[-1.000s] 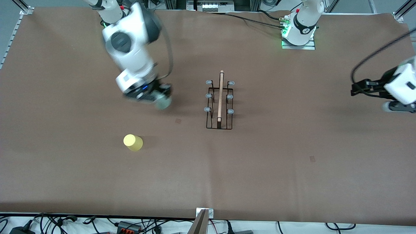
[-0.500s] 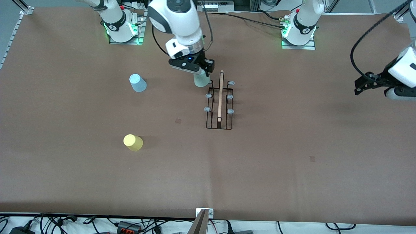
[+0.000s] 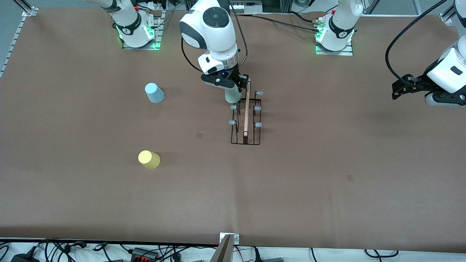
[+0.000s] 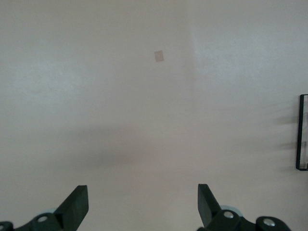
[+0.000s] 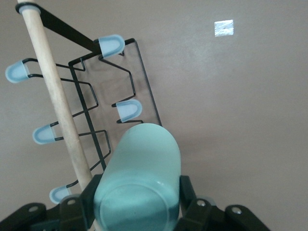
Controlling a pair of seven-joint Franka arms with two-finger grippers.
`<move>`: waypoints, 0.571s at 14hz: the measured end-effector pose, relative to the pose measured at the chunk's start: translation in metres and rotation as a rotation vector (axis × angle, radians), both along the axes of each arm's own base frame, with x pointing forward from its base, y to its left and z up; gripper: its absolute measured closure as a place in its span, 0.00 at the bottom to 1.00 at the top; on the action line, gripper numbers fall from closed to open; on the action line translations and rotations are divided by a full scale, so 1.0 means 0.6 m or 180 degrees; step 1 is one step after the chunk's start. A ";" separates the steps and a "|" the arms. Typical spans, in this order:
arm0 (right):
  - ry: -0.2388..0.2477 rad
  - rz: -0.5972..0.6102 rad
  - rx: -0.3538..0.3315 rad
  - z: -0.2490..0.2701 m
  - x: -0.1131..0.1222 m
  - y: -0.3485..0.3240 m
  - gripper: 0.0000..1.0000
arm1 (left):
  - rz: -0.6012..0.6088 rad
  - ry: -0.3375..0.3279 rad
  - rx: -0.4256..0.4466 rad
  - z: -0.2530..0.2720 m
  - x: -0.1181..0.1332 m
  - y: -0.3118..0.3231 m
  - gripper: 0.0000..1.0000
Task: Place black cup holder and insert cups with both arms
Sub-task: 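Carry the teal cup with the right gripper onto a rack peg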
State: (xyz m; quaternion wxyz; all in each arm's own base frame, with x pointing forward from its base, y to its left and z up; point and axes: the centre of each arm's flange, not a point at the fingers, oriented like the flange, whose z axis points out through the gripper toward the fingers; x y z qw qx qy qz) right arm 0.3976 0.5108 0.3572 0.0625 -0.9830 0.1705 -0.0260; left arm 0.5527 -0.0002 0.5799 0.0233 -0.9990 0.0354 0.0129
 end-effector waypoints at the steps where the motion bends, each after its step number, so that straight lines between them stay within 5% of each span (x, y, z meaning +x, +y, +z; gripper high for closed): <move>1: -0.0001 0.0036 -0.0025 -0.009 -0.004 0.004 0.32 | 0.0000 0.0009 0.0000 0.000 -0.001 0.000 0.00; 3: -0.0018 0.0120 -0.0107 -0.035 -0.008 0.009 0.27 | -0.0001 0.0011 -0.0002 0.000 -0.001 -0.001 0.00; 5: -0.0034 0.0140 -0.0127 -0.051 -0.002 0.008 0.11 | -0.0005 -0.0001 -0.0003 0.003 0.000 -0.002 0.00; 8: -0.0156 0.0064 -0.0091 -0.009 0.042 -0.003 0.00 | -0.0006 -0.0012 -0.0009 0.006 0.000 -0.003 0.00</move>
